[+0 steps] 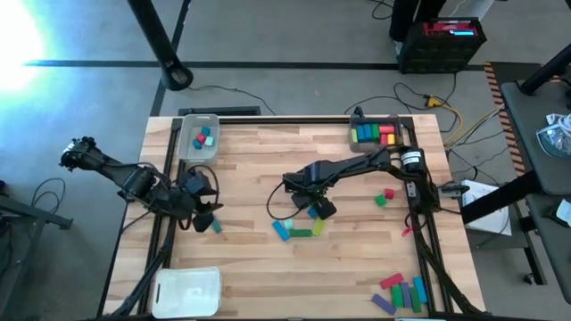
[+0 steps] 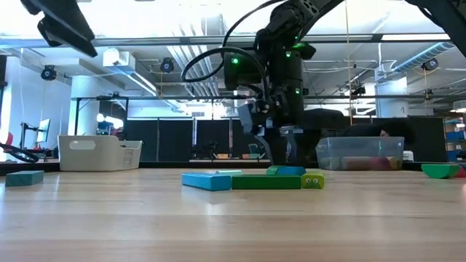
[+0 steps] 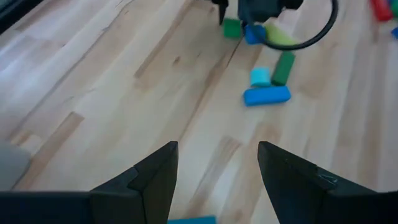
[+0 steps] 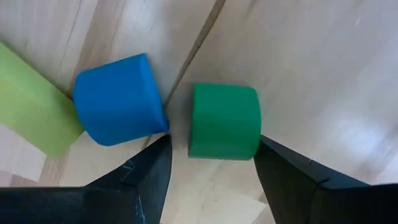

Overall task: Sort blocks
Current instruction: Put the left green half cylindrical block into the gray bin

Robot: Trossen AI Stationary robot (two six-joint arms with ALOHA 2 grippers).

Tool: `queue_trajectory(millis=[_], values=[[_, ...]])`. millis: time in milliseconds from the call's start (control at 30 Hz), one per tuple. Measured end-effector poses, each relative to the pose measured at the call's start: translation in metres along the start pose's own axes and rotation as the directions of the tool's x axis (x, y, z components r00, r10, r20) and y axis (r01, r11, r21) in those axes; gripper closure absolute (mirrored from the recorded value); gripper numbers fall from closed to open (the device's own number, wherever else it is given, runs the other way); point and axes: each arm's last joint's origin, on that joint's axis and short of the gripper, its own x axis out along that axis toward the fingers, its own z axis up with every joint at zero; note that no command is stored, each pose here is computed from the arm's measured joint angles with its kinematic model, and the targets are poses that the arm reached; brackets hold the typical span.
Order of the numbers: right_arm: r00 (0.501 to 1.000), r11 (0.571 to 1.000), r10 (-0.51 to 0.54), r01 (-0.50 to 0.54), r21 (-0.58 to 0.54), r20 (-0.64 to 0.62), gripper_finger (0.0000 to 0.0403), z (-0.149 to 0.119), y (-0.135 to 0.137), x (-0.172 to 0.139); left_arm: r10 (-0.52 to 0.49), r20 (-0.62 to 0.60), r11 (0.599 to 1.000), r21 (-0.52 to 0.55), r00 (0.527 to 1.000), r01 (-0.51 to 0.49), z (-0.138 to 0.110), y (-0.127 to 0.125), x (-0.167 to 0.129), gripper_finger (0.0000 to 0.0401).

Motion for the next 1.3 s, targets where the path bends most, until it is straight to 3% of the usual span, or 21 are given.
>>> queue_trajectory(millis=[167,367,500,633,833,933,1033,1200,1300], values=[[1.000,0.997,0.004,-0.006,0.074,0.023,0.0193,0.001,0.000,0.000,0.031,-0.028,0.999,0.041,0.999,-0.030,-0.003,0.003,0.000,0.0195],[0.999,0.992,-0.005,-0.001,0.122,0.045,0.0192,0.004,-0.001,0.000,0.045,-0.027,0.982,0.186,0.999,-0.039,-0.003,0.003,0.001,0.0195],[0.999,0.990,-0.007,-0.001,0.142,0.050,0.0197,0.004,-0.002,0.000,0.058,-0.053,0.948,0.316,0.997,-0.038,-0.004,-0.001,0.007,0.0195],[0.998,0.988,-0.014,0.003,0.157,0.067,0.0209,0.005,-0.003,0.001,0.072,-0.111,0.877,0.480,0.991,-0.010,-0.006,-0.009,0.018,0.0195],[0.997,0.978,-0.013,-0.003,0.209,0.074,0.0251,0.004,-0.004,0.002,0.117,-0.129,0.858,0.513,0.985,-0.035,-0.008,-0.020,0.034,0.0195],[0.997,0.969,-0.009,-0.011,0.248,0.079,0.0277,0.004,-0.004,0.001,0.108,-0.078,0.867,0.495,0.991,-0.055,-0.005,-0.021,0.033,0.0195],[0.995,0.950,-0.008,-0.022,0.312,0.095,0.0277,0.007,-0.005,-0.012,0.118,0.017,0.875,0.470,0.993,-0.112,-0.001,-0.018,0.025,0.0195],[0.971,0.906,-0.067,-0.036,0.422,0.228,0.0277,0.004,-0.011,-0.074,0.172,0.222,0.877,0.409,0.960,-0.252,0.006,-0.006,0.010,0.0195],[0.931,0.858,-0.113,-0.085,0.506,0.347,0.0277,-0.002,-0.019,-0.113,0.185,0.330,0.850,0.418,0.926,-0.319,0.010,-0.006,0.010,0.0195]])
